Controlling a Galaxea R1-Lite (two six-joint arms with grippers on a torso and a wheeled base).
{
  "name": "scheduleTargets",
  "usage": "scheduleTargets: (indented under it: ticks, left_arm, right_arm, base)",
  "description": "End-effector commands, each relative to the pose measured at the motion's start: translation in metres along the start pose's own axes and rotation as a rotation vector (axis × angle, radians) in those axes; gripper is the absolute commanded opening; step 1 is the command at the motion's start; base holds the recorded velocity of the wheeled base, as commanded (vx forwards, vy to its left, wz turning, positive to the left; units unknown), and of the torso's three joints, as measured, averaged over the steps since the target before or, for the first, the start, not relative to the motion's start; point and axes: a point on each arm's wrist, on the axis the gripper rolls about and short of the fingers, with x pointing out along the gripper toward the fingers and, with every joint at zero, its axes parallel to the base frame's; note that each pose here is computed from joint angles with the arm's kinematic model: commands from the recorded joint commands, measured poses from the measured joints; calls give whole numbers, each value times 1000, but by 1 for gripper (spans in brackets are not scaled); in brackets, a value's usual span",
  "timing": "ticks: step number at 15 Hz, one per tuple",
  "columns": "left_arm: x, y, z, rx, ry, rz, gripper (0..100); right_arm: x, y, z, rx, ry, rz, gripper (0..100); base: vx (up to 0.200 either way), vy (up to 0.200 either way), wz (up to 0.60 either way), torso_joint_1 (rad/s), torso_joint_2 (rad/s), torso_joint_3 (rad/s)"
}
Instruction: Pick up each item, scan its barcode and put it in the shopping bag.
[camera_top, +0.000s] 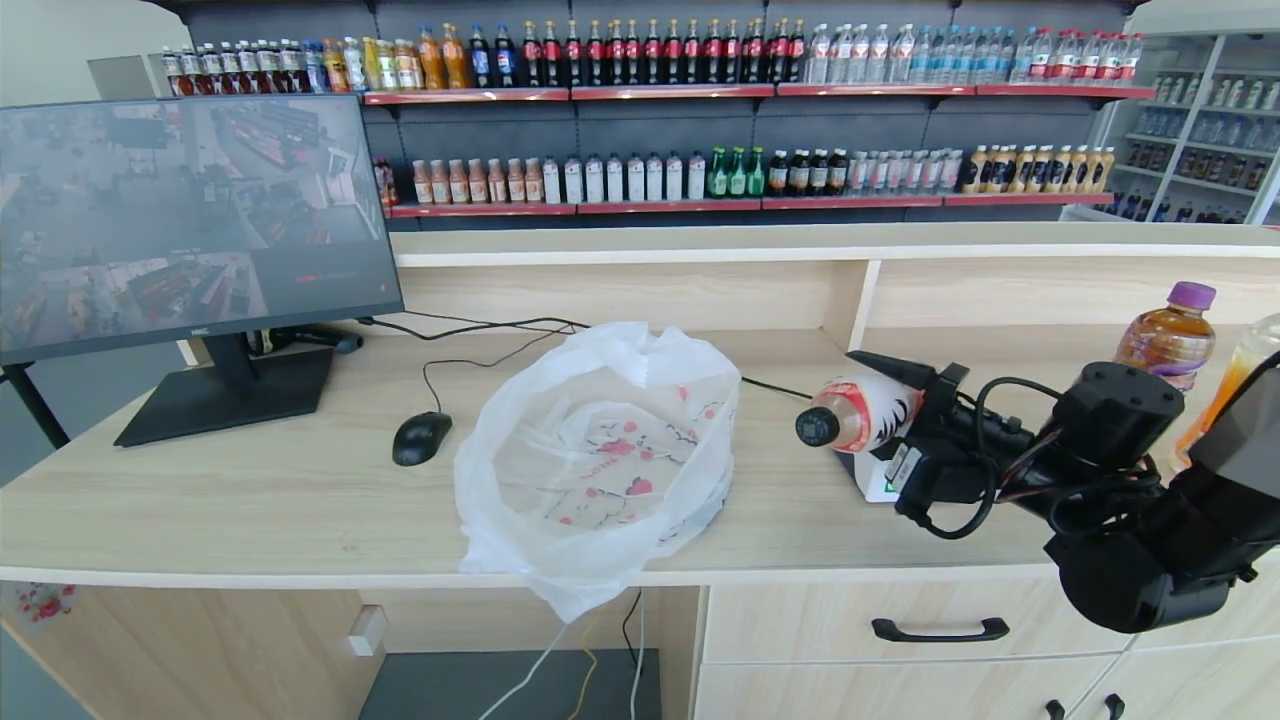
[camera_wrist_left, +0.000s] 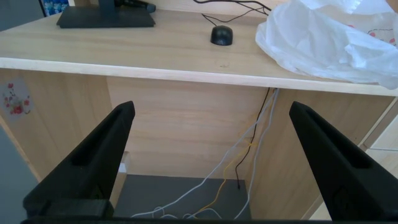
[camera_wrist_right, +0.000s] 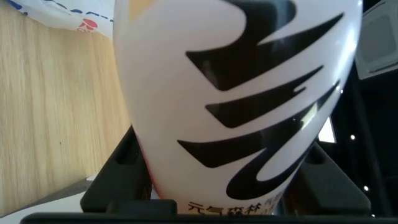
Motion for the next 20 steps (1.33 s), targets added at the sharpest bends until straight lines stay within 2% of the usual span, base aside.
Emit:
scheduleTargets:
  ticks: [1, 20]
  left_arm:
    - [0, 0, 0, 0, 0, 0, 100]
    - [0, 0, 0, 1, 0, 2, 100]
  right_arm:
    - [-3, 1, -4, -3, 8, 3, 0]
    - [-3, 5, -7, -9, 3, 16, 0]
  base:
    - [0, 0, 0, 0, 0, 0]
    - [0, 0, 0, 0, 0, 0]
